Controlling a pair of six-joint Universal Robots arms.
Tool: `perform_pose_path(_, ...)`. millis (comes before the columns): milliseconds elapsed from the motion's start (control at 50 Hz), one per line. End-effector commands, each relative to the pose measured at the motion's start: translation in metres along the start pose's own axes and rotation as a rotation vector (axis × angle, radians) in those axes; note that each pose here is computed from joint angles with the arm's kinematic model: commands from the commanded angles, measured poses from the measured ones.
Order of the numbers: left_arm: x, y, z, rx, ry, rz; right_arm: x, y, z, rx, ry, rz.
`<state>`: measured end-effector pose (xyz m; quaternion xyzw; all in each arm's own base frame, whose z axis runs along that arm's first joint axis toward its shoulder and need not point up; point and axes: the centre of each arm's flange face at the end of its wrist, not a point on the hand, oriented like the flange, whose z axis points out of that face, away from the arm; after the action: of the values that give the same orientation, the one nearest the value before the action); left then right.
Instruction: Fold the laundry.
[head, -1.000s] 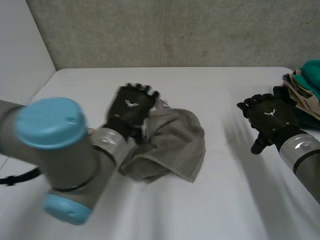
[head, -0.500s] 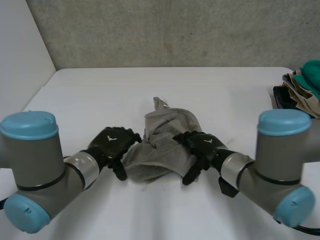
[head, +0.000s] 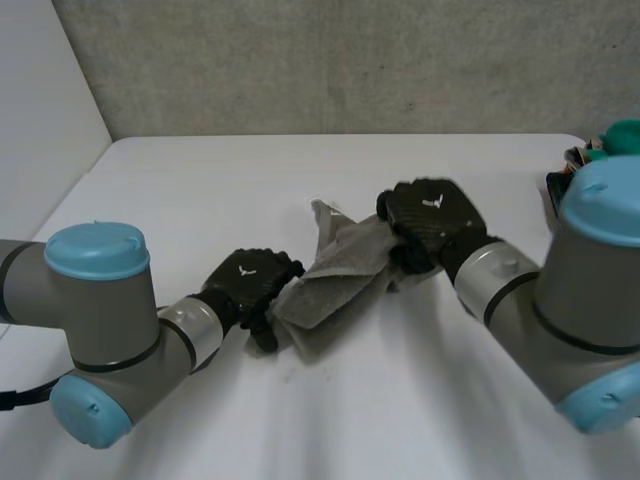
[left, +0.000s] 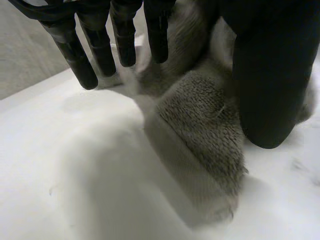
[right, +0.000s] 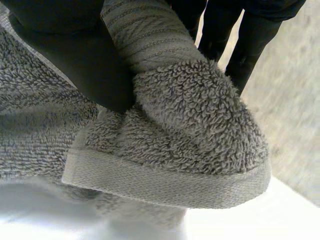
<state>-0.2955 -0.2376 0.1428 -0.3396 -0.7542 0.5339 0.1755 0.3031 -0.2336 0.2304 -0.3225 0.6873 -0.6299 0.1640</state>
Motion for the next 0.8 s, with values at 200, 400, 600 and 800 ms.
perform_pose_path(200, 0.028, -0.011, 0.002, 0.05, 0.099, -0.232, 0.002, -0.052, -0.028, 0.086, 0.007, -0.12)
perform_pose_path(400, 0.056, -0.009, 0.003, 0.018, 0.268, -0.354, 0.006, -0.065, -0.039, 0.131, 0.021, -0.129)
perform_pose_path(600, 0.083, -0.003, 0.004, -0.051, 0.42, -0.497, 0.005, -0.059, -0.04, 0.111, 0.021, -0.124)
perform_pose_path(800, 0.102, -0.004, 0.026, -0.097, 0.463, -0.764, 0.002, -0.048, -0.043, 0.081, 0.016, -0.109)
